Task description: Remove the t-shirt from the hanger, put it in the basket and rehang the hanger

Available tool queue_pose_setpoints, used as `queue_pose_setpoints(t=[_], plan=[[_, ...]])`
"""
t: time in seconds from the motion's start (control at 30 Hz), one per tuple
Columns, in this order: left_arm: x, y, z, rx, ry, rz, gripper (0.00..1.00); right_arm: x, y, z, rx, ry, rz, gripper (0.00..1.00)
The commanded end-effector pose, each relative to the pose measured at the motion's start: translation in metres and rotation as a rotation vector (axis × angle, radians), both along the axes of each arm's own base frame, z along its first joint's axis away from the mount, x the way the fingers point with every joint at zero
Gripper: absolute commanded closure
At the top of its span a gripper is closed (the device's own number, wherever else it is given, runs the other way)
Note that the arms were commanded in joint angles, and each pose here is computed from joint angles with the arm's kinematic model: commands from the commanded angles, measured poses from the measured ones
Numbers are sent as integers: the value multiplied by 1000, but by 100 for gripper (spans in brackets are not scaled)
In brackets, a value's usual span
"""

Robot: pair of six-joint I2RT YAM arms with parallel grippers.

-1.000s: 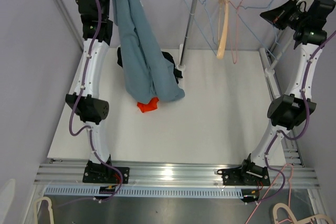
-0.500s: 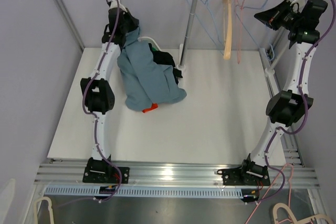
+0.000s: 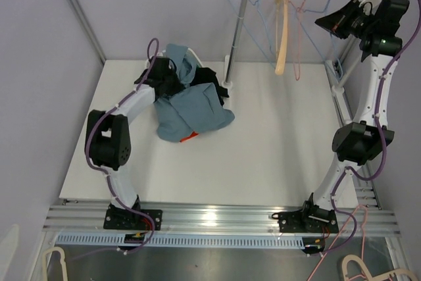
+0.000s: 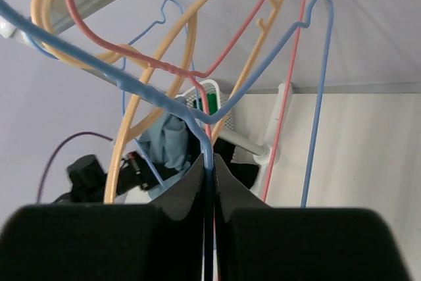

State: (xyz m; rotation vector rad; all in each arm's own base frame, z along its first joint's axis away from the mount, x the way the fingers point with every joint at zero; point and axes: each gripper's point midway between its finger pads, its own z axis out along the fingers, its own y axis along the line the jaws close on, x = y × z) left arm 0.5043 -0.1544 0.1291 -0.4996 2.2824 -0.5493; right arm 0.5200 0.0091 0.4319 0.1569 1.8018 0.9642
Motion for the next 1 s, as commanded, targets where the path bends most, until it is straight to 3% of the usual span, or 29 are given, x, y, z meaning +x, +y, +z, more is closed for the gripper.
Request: queue_pose_setpoints(t=[0.0, 0.07, 0.2, 0.23, 0.27, 0.33, 0.37, 0.6, 0.63, 0.7, 0.73, 0.77, 0.97], plan=[[-12, -4, 52, -67, -94, 63, 99, -14, -3, 18, -56, -45, -34, 100], [-13, -2, 36, -51, -58, 63, 99, -17, -4, 17, -63, -33, -46, 100], [5, -8, -7, -82, 89, -5, 99, -23, -2, 16, -85, -32, -61, 54], [24, -15, 16, -113, 49, -37, 100, -23, -5, 17, -98, -34, -77, 52], [22, -15, -15, -101, 140, -46, 99, -26, -4, 20, -104, -41, -83, 45], [39, -14, -2, -96, 114, -51, 96, -29, -6, 23, -121, -50, -96, 39], [41, -14, -10, -92, 128, -52, 89, -32, -7, 28, -127, -60, -108, 36], [59, -3, 32, -105, 37, -47, 65, -49, -12, 44, -169, -91, -154, 30], [60, 1, 40, -99, 18, -40, 46, -52, -13, 47, -172, -94, -160, 30], [62, 14, 60, -79, -26, -12, 26, -59, -17, 54, -189, -105, -189, 30], [60, 19, 82, -79, -66, -3, 9, -63, -18, 55, -198, -101, -200, 30], [59, 22, 95, -81, -90, -5, 2, -67, -20, 57, -210, -100, -219, 29], [28, 35, 196, -35, -263, 1, 1, -105, -33, 66, -299, -101, -371, 27]])
